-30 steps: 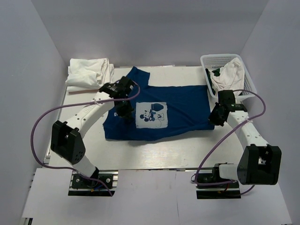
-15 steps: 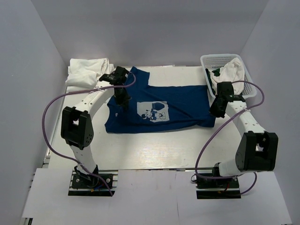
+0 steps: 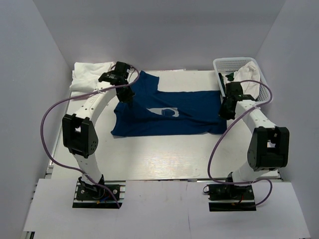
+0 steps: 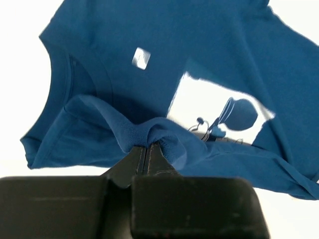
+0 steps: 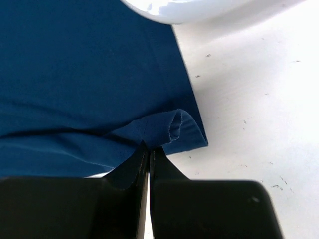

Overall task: Fold and stack the t-shirts
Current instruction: Fold the flattened tshirt in 1/3 of the way

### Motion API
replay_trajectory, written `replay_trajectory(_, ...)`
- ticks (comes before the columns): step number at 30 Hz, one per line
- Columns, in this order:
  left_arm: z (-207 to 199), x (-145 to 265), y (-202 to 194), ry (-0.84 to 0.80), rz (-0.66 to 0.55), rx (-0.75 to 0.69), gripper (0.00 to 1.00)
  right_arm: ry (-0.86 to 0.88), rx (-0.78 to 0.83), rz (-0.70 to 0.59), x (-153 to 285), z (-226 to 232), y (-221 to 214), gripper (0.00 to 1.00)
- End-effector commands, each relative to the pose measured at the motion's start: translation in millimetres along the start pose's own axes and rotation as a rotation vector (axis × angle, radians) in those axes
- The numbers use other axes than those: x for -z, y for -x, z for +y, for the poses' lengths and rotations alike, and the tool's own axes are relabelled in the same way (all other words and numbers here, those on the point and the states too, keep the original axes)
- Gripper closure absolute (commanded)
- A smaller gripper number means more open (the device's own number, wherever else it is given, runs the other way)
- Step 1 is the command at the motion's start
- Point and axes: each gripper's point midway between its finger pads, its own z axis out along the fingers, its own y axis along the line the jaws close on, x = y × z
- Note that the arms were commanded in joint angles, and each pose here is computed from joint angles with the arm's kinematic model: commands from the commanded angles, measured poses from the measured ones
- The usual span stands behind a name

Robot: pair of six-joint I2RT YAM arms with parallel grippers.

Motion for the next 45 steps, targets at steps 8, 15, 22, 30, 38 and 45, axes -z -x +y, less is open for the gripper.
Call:
replay_trajectory(8,-21.5,-34.3,47.4,-0.021,-0.062,-0.035,1.00,-0.028,0.047,-0.062,-7.0,18.1,33.8,1.00)
replay_trajectory(15,-8.7,-47.0,68.0,0.058,-0.027,-0.010,0.00,-0.049,0.013,-0.085,5.3,23.2,43.2,0.51)
replay_trajectory(22,26.5,-26.7,17.1,0.067,0.050,0.020,0.00,0.041,0.016,-0.046,30.5,28.2,9.6,0.10)
replay_trajectory(30,28.2,-41.9,-59.4,-0.131,0.145,0.067,0.00,0.207,0.041,-0.019,3.4,39.9,-36.0,0.10)
replay_trajectory(38,42.1,-71.4,-84.3,-0.081,0.223,0.058,0.00,0.177,0.062,0.025,-42.4,36.8,-43.6,0.10)
replay_trajectory(45,117.4,-73.9,-142.4,0.127,0.276,0.087,0.00,0.167,-0.040,0.198,-57.8,11.7,-109.2,0.10)
